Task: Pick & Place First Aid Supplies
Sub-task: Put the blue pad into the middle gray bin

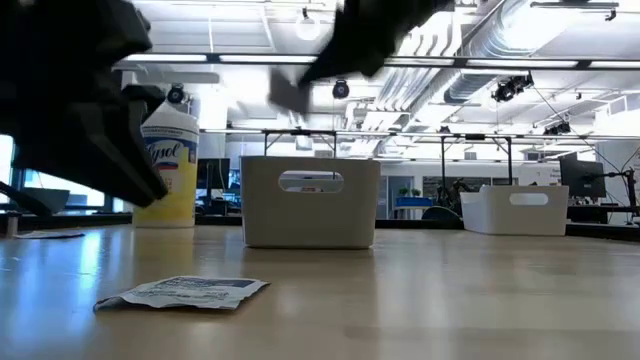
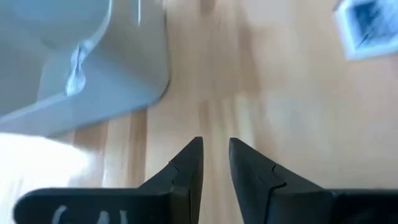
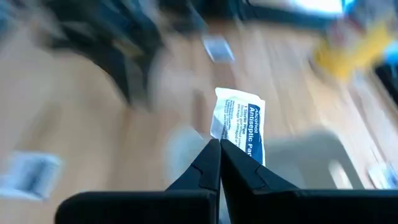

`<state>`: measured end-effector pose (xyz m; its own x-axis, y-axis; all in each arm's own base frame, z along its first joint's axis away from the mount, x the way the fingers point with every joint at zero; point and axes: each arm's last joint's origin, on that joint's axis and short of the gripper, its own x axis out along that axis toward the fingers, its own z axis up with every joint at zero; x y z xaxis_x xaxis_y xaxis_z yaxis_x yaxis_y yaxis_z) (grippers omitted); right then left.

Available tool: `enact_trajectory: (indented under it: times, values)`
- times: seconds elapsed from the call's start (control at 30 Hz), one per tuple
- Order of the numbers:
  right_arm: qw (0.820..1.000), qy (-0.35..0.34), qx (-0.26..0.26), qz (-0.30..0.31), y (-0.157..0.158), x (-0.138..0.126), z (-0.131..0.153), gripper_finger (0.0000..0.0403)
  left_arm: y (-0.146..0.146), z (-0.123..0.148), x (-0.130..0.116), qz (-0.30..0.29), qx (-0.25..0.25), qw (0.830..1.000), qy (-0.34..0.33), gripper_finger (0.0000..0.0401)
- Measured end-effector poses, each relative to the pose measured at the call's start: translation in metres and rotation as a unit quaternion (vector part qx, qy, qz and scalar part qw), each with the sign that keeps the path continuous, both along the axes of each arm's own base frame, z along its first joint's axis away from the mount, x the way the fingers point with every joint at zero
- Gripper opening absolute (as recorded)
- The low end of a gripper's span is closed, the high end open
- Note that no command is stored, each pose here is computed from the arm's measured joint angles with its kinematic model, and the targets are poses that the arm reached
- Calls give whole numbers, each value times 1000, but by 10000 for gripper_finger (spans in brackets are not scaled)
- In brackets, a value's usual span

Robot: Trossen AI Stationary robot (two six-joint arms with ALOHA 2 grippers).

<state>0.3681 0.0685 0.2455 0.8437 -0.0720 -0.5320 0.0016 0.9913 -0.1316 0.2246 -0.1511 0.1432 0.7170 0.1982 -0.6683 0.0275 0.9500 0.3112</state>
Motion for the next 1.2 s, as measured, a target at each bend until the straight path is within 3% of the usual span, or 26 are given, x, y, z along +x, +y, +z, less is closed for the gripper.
enact_trajectory:
  times: [0.17,0.27,0.4,0.67,0.83,1.1,1.2]
  values:
    - [990,113,36,-74,-48,1,-32,0,1,10,3,4,-25,999,-28,75]
    - [987,130,59,-73,-63,3,-40,0,3,10,5,5,-22,999,-27,75]
    - [985,140,90,-50,-71,8,-50,0,10,10,9,10,-20,1000,-21,75]
    - [978,154,115,-80,-87,19,-59,0,21,11,17,31,-28,999,-24,75]
    - [972,183,135,-68,-89,32,-64,0,23,11,18,24,-42,999,-17,75]
    - [969,211,99,-77,-90,32,-77,2,19,11,19,16,-93,996,-4,75]
    - [970,207,109,-61,-89,32,-75,20,17,15,21,7,-105,994,-3,75]
